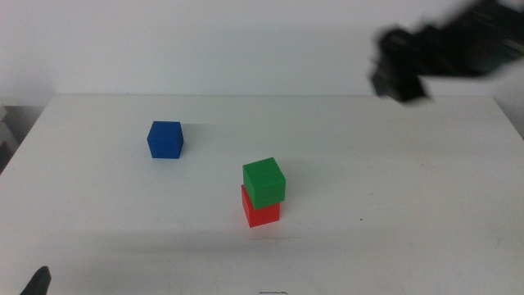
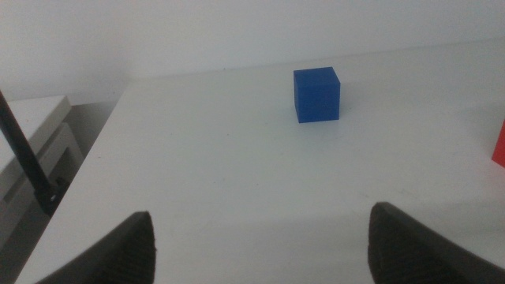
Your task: Stack red cubes first, then green, then blue cubes in a specific spot.
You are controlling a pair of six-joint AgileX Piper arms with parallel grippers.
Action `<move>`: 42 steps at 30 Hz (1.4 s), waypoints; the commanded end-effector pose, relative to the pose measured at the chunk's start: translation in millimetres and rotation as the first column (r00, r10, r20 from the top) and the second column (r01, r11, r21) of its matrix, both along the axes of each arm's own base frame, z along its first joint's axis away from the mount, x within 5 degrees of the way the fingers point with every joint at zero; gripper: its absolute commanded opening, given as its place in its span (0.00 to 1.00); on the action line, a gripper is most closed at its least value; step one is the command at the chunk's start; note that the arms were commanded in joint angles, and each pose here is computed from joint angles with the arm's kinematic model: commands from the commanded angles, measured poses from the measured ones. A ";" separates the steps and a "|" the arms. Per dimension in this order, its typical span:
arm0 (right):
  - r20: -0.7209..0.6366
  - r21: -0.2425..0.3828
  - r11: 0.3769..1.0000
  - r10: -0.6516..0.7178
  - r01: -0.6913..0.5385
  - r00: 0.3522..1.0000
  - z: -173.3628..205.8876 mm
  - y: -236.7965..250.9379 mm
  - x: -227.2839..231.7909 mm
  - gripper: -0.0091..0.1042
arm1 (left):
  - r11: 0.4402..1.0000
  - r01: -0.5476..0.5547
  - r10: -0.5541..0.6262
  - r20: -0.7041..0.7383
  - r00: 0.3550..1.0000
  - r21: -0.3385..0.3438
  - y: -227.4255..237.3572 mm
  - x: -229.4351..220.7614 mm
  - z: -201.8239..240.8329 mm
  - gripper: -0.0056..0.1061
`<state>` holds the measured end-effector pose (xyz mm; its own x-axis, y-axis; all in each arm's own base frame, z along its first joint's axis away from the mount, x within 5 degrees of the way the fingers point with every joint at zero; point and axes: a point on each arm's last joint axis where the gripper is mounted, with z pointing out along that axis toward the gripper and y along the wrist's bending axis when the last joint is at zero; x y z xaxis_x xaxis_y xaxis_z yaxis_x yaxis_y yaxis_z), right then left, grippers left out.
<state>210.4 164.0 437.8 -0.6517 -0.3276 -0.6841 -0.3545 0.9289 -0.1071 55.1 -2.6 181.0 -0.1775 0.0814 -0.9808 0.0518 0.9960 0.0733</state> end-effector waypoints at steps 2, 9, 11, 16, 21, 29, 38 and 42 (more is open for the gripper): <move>0.174 0.081 0.994 0.060 -0.075 0.983 10.4 -34.7 -34.6 0.91 | 1.000 -0.001 0.002 0.100 0.995 -0.012 0.1 -0.5 9.2 0.86; 0.387 0.147 0.942 0.225 -0.301 0.894 -17.1 -85.6 -104.6 0.91 | 1.000 -0.001 0.002 0.100 0.995 -0.012 0.1 -0.5 9.2 0.86; 0.430 0.146 0.914 0.287 -0.379 0.856 -27.7 -93.1 -120.6 0.91 | 1.000 -0.001 0.002 0.100 0.995 -0.012 0.1 -0.5 9.2 0.86; 0.468 0.125 0.858 0.392 -0.498 0.792 -46.0 -104.1 -146.0 0.91 | 1.000 -0.001 0.002 0.100 0.995 -0.012 0.1 -0.5 9.2 0.86; 0.472 0.130 0.857 0.389 -0.499 0.791 -45.8 -105.5 -147.6 0.91 | 1.000 -0.001 0.002 0.100 0.995 -0.012 0.1 -0.5 9.2 0.86; 0.500 0.136 0.870 0.353 -0.474 0.791 -42.9 -106.9 -144.9 0.91 | 1.000 -0.001 0.002 0.100 0.995 -0.012 0.1 -0.5 9.2 0.86; 0.505 0.129 0.894 0.313 -0.428 0.804 -42.5 -110.6 -141.7 0.91 | 1.000 -0.001 0.002 0.100 0.995 -0.012 0.1 -0.5 9.2 0.86; 0.506 0.125 0.895 0.313 -0.427 0.804 -42.5 -110.8 -141.6 0.91 | 1.000 -0.001 0.002 0.100 0.995 -0.012 0.1 -0.5 9.2 0.86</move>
<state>67.3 53.0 382.1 -0.1797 -0.3223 -0.9294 -0.6506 0.7476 -0.1335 55.1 -2.6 181.0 -0.1775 0.0814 -0.9808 0.0518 0.9960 0.0733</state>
